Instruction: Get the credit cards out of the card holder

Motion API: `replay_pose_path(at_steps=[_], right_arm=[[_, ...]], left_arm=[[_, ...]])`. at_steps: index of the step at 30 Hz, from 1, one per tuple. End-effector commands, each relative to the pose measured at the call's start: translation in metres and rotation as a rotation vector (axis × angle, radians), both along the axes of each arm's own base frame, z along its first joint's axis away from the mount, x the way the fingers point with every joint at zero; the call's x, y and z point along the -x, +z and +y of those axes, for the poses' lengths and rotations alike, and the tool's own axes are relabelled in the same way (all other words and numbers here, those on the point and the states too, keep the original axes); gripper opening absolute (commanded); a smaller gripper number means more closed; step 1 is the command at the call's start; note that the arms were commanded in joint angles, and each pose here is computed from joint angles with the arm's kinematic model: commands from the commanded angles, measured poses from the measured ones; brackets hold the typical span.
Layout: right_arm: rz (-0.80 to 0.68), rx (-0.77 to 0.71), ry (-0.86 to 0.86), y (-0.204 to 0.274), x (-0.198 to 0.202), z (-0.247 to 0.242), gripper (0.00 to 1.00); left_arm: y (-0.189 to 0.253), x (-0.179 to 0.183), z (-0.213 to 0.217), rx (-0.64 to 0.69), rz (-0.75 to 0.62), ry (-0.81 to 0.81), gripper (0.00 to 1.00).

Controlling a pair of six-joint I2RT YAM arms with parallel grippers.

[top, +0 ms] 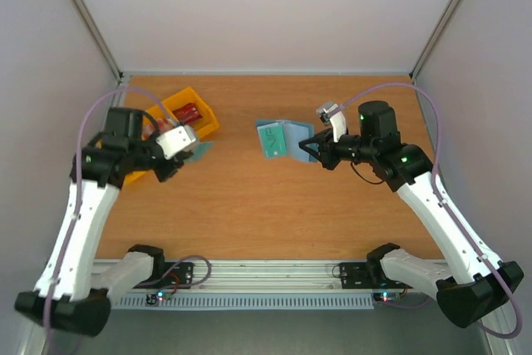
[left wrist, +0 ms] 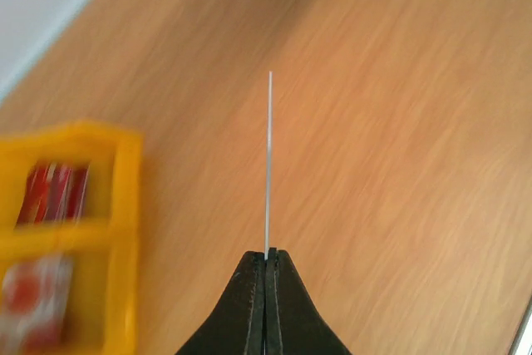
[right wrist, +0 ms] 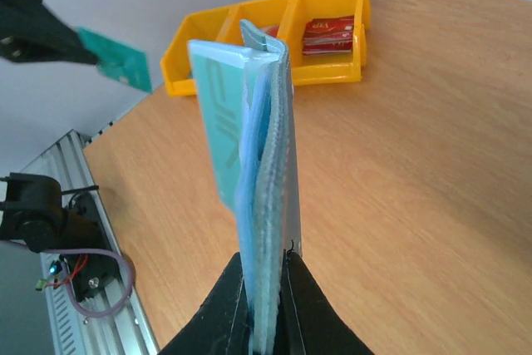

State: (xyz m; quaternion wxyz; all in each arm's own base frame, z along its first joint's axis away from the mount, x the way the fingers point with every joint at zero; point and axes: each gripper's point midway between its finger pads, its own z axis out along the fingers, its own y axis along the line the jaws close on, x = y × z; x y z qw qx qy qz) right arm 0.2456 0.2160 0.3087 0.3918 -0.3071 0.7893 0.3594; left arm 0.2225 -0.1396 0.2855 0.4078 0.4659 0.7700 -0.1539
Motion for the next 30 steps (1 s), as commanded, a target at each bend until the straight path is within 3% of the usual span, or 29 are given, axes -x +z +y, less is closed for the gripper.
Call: replay_pose_path(at_steps=[1, 8, 13, 19, 30], right_arm=[[-0.031, -0.023, 0.019, 0.012, 0.004, 0.001, 0.01], [-0.031, -0.064, 0.073, 0.018, 0.017, 0.005, 0.01], [-0.033, -0.067, 0.086, 0.019, 0.019, 0.006, 0.01], [-0.021, -0.045, 0.086, 0.012, 0.015, 0.006, 0.01], [-0.007, -0.048, 0.127, 0.007, 0.012, 0.013, 0.01]], left_arm=[[-0.034, 0.008, 0.081, -0.361, 0.127, -0.047, 0.00], [-0.028, -0.051, 0.191, -0.498, 0.216, 0.068, 0.00], [-0.051, -0.092, 0.242, -0.569, 0.245, 0.113, 0.00], [-0.091, -0.116, 0.270, -0.592, 0.368, 0.117, 0.00], [-0.142, -0.121, 0.297, -0.639, 0.506, 0.135, 0.00]])
